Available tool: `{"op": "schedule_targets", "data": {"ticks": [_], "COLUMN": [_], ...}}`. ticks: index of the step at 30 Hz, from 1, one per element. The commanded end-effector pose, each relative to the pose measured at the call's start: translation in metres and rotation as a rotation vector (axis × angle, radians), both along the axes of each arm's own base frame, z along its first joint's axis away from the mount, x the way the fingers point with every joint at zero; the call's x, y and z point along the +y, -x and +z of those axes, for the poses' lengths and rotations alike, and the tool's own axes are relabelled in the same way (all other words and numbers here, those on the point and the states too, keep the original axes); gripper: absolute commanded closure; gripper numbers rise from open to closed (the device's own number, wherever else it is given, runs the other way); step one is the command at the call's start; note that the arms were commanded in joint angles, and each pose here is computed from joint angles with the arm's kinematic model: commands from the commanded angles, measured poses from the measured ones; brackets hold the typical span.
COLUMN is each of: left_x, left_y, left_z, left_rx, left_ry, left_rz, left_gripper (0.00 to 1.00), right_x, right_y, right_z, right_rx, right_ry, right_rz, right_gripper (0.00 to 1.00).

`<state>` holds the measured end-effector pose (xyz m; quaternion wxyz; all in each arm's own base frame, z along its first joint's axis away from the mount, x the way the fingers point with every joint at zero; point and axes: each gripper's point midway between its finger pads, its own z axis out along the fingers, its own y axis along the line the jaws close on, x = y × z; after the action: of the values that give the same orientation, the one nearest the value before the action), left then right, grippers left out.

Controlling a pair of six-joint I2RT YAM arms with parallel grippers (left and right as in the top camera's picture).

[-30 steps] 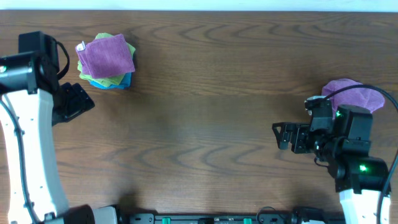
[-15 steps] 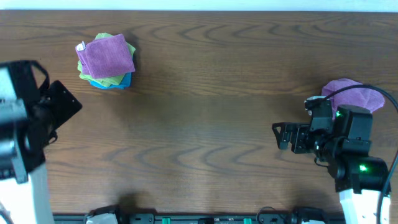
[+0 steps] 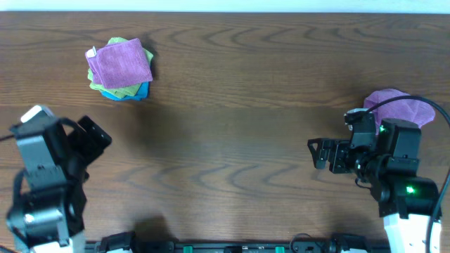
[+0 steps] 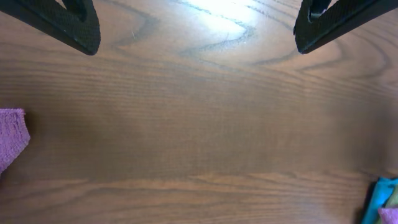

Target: Fold the cloth

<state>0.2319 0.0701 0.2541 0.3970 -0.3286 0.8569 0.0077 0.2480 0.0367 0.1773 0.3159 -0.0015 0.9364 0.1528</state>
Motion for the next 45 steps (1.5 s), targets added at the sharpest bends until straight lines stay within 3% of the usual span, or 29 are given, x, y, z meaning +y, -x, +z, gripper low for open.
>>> {"op": "schedule_targets", "data": {"ticks": [1,6,19,30,45], "left_x": [-0.007,-0.012,-0.037,-0.041,-0.049], "left_y": [0.006,0.014,0.034,0.043,0.052], "left_z": [-0.021,-0.054,-0.117,-0.137,-0.152], "left_rx": [-0.019,-0.062,-0.035,-0.091,-0.054], "left_ry": [0.014,0.012,-0.186,-0.293,-0.377], "left_rz": [-0.035,-0.051,-0.328,-0.407,-0.526], "left_gripper": [0.05,0.05,0.05,0.05,0.05], "right_x": [-0.001,-0.001,-0.001,-0.001,-0.001], "right_y": [0.0,0.0,0.0,0.0,0.0], "right_z": [0.001,0.001,0.001,0.001,0.001], "right_rx": [0.001,0.001,0.001,0.001,0.001], "right_ry": [-0.009,-0.009,-0.009,-0.009,-0.009], "right_rz": [-0.014,-0.014,-0.014,-0.015,-0.014], "right_gripper": [0.01,0.01,0.01,0.01,0.01]}}
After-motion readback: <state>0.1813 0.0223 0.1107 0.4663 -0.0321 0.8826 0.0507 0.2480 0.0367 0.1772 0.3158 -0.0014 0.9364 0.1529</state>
